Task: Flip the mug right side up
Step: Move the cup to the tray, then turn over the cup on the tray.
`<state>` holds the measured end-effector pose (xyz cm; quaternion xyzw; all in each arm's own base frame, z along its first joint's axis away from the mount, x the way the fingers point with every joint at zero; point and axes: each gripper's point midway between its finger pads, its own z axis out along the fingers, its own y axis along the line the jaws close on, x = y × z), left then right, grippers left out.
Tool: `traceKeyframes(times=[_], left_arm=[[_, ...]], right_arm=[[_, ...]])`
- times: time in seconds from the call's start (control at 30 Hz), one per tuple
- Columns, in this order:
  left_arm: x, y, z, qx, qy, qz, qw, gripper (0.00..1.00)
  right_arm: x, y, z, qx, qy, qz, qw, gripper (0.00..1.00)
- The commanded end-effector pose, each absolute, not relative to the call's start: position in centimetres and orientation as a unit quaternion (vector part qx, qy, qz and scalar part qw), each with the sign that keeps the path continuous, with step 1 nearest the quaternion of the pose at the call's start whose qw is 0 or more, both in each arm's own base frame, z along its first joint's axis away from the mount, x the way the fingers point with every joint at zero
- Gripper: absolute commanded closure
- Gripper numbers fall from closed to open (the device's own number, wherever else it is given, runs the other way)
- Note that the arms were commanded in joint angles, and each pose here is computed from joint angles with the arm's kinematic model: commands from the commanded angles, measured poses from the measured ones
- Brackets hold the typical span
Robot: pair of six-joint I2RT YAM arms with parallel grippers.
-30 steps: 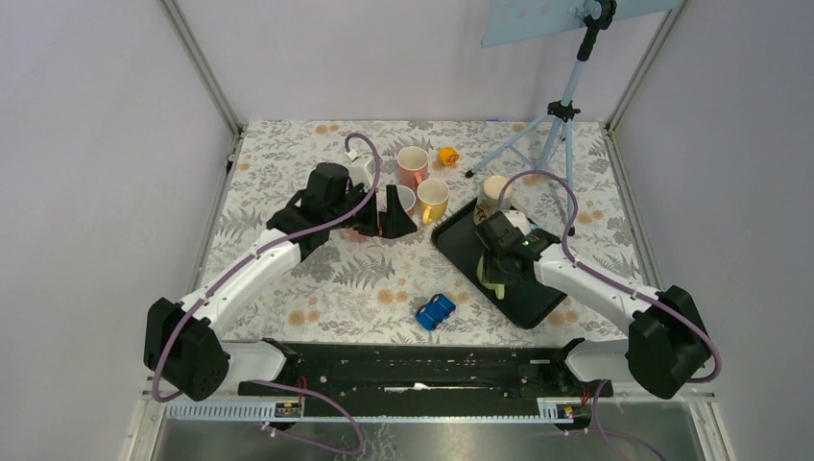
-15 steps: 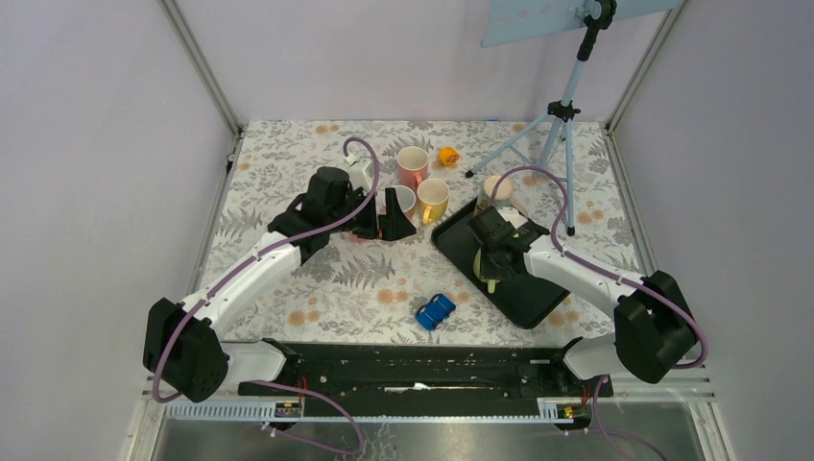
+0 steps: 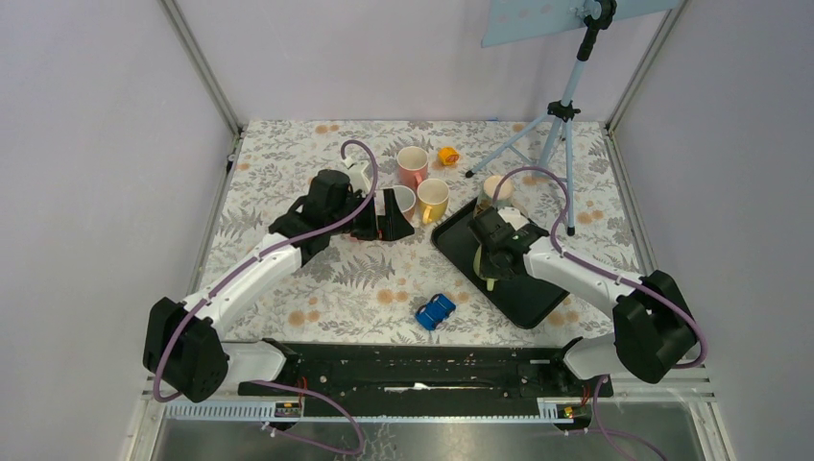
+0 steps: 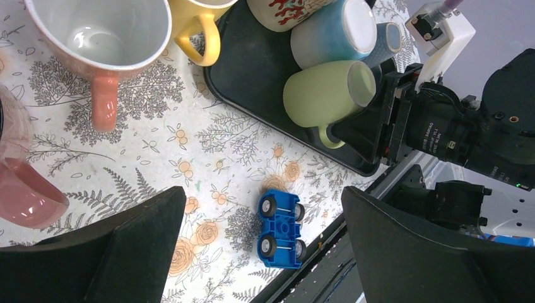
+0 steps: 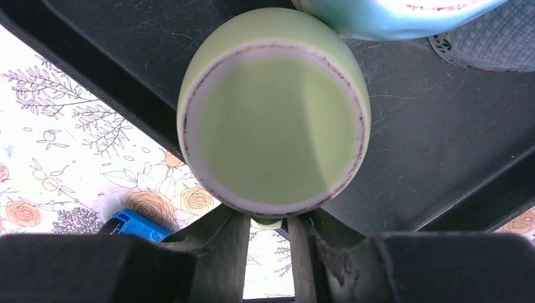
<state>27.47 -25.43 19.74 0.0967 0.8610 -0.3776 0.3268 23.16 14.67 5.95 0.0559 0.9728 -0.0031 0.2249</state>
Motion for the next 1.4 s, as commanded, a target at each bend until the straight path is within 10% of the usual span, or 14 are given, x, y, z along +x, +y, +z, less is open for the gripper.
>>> traceKeyframes(times=[0.0, 0.2, 0.37, 1.37], left_arm=[[27.9, -25.5, 21.6, 0.093, 0.843, -0.391, 0.358, 0.01], [27.9, -25.5, 21.4, 0.094, 0.844, -0.389, 0.357, 0.01], [28.0, -25.4, 20.6, 0.076, 0.850, -0.389, 0.348, 0.01], [25.2, -28.5, 24.2, -0.029, 0.745, -0.612, 0.265, 0.07]], right_arm=[[23.6, 14.4, 5.5, 0.074, 0.966, -0.011, 0.246, 0.65], [23.8, 14.2, 5.3, 0.082, 0.964, -0.011, 0.254, 0.74], [24.1, 14.0, 5.9, 0.086, 0.960, -0.013, 0.267, 1.00], [28.6, 24.2, 25.3, 0.087, 0.852, 0.316, 0.408, 1.00]])
